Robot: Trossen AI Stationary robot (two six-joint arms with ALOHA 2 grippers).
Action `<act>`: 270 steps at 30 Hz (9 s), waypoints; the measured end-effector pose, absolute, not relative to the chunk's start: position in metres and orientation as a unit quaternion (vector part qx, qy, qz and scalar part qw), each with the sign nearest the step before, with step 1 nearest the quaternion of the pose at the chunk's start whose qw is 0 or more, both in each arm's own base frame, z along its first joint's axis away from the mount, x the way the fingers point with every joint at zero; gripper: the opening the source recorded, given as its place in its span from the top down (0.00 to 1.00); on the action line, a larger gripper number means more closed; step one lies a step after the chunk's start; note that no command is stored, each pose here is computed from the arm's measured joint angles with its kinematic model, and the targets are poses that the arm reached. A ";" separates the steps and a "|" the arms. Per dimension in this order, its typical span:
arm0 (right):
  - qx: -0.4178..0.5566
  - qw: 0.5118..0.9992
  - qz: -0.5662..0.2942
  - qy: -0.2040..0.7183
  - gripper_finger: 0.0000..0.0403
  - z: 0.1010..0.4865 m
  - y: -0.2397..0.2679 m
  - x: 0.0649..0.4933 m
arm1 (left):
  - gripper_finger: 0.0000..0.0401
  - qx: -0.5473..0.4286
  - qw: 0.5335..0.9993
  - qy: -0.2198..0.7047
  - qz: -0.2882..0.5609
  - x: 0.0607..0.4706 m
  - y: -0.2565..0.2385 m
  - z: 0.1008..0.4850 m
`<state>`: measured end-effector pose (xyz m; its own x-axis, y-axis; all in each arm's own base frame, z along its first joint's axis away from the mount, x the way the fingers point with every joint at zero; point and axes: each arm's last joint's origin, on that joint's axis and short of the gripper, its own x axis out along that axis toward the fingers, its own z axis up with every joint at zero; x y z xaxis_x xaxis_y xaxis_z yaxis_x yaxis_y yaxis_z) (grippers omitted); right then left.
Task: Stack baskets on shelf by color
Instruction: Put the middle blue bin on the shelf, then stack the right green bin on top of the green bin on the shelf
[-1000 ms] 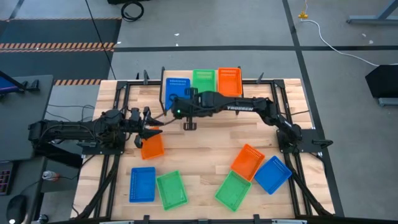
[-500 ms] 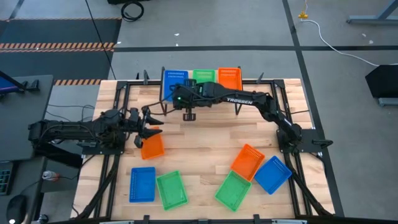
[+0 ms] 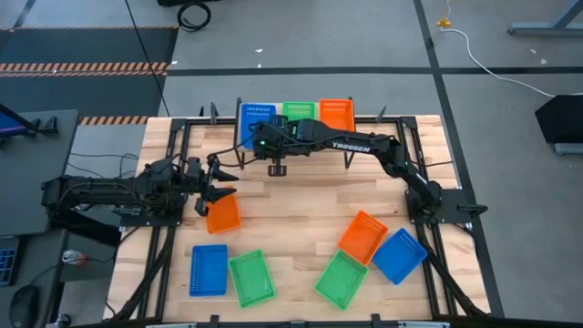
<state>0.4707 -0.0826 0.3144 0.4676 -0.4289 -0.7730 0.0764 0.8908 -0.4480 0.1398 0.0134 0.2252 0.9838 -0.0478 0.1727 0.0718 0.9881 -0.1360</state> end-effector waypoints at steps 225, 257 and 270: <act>-0.110 0.811 -0.129 0.559 0.98 0.367 -0.107 0.397 | 0.57 -0.019 0.994 -0.019 0.106 0.166 -0.065 0.269; -0.096 0.820 -0.146 0.545 0.79 0.366 -0.116 0.399 | 0.57 -0.022 0.994 -0.021 0.107 0.170 -0.055 0.269; -0.097 0.818 -0.157 0.545 0.83 0.366 -0.117 0.398 | 0.57 -0.022 0.994 -0.021 0.107 0.170 -0.055 0.269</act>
